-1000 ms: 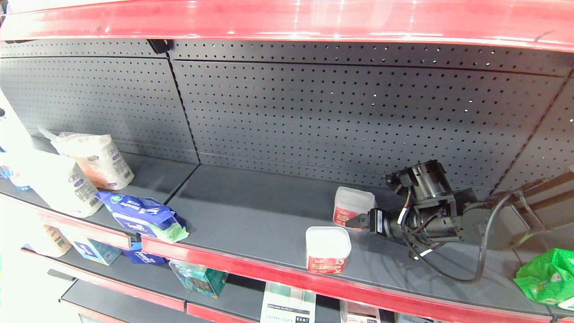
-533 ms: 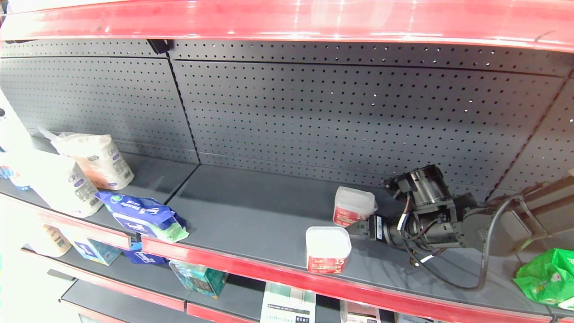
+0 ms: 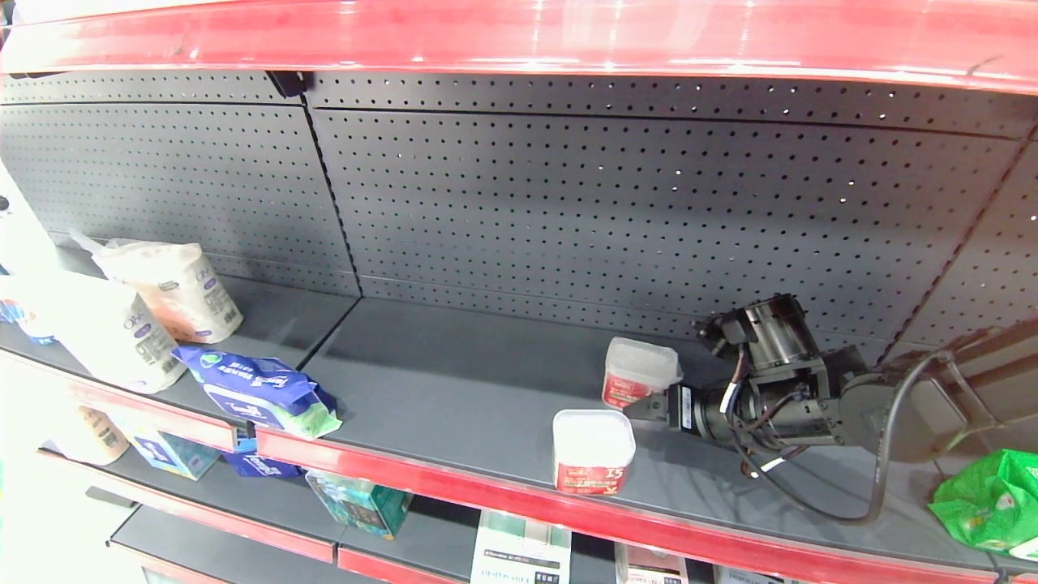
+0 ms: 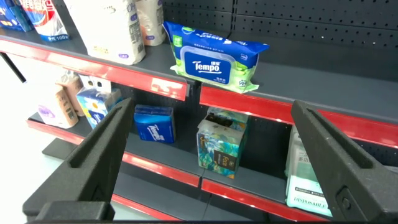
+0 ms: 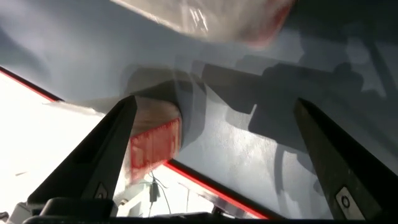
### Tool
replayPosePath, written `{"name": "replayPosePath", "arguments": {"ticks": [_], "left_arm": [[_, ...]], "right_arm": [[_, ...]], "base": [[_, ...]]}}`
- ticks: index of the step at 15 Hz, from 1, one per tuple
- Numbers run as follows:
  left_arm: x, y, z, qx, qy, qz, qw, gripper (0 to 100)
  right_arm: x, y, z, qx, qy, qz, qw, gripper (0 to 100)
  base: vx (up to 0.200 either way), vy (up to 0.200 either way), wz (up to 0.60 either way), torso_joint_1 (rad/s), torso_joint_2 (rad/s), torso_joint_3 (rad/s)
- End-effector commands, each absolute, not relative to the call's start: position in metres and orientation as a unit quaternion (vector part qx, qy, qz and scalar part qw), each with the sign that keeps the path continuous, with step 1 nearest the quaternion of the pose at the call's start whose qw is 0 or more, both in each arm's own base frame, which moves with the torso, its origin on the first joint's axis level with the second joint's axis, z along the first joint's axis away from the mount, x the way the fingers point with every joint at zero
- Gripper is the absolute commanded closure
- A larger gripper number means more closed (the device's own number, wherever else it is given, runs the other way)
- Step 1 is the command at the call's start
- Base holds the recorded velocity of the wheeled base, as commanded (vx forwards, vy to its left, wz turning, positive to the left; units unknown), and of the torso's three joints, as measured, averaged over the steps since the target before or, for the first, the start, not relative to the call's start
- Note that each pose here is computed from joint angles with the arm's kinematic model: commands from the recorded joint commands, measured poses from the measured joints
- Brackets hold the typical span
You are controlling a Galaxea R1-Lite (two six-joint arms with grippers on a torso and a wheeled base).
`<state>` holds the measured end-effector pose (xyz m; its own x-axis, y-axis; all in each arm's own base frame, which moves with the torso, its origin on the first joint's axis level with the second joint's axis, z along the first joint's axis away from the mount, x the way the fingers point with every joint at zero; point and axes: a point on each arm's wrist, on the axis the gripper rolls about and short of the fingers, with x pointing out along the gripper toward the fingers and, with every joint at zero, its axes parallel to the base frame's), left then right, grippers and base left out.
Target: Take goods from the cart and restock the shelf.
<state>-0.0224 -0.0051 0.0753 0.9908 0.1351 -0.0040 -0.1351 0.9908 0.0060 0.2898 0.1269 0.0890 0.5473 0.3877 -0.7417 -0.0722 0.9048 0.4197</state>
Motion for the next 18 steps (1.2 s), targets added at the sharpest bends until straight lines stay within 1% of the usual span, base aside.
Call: {"name": "replayPosePath", "arguments": {"ticks": [1, 9, 18], "left_arm": [[-0.0224, -0.0050, 0.0753, 0.003, 0.002, 0.068, 0.998, 0], [-0.0224, -0.0051, 0.0753, 0.003, 0.002, 0.067, 0.998, 0], [-0.0224, -0.0051, 0.0753, 0.003, 0.002, 0.067, 0.998, 0]], "right_arm": [[0.2929, 0.1280, 0.0883, 0.173, 0.456, 0.133, 0.863, 0], [0.2880, 0.1354, 0.0906, 0.169, 0.456, 0.145, 0.862, 0], [0.2849, 0.1346, 0.0877, 0.167, 0.462, 0.144, 0.859, 0]], "base": [[0.000, 0.000, 0.00, 0.000, 0.00, 0.000], [0.000, 0.000, 0.00, 0.000, 0.00, 0.000], [0.000, 0.000, 0.00, 0.000, 0.00, 0.000]]}}
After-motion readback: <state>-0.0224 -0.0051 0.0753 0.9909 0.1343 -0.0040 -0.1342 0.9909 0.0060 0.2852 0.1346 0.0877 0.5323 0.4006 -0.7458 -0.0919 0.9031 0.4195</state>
